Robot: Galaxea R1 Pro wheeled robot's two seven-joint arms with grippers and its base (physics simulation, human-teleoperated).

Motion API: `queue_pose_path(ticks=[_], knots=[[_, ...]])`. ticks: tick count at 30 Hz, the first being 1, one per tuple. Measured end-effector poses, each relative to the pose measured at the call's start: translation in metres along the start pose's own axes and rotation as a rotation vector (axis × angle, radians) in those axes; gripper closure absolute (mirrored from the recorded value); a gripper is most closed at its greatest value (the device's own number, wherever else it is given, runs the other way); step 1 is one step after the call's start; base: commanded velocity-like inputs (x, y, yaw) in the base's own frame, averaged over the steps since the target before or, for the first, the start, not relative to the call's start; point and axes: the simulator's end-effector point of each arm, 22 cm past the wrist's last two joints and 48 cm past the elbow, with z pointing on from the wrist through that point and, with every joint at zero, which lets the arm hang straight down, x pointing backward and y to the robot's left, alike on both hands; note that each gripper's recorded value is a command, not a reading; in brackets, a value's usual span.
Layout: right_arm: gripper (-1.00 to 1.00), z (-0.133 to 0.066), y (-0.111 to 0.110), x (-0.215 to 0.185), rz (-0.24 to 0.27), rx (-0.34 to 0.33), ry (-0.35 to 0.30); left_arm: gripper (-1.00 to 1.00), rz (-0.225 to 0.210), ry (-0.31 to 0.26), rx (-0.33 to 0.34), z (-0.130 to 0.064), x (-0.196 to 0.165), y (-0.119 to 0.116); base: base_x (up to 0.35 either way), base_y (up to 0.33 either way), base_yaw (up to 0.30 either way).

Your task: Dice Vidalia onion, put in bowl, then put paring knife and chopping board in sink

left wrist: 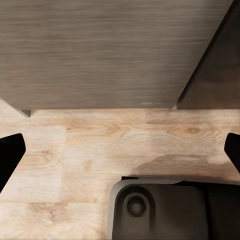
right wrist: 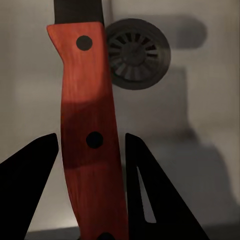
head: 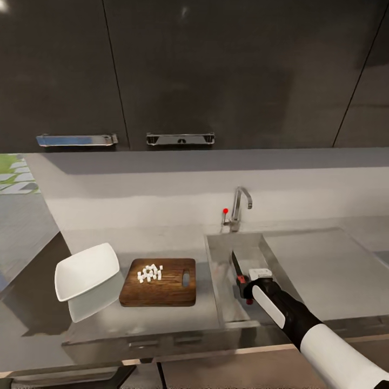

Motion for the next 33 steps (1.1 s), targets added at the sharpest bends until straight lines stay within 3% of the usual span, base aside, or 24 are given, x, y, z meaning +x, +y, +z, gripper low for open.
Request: queue_pose_path(ticks=[6, 33], knots=[[1.0, 0.006, -0.002, -0.003, 0.02, 0.004, -0.028, -1.0, 0.001, 0.009, 0.0, -0.001, 0.002, 0.0, 0.0, 0.0, 0.0], [1.0, 0.027, 0.013, 0.026, 0.025, -0.007, 0.036, -1.0, 0.004, 0.056, -0.003, -0.008, 0.015, 0.002, 0.029, 0.029, 0.0]])
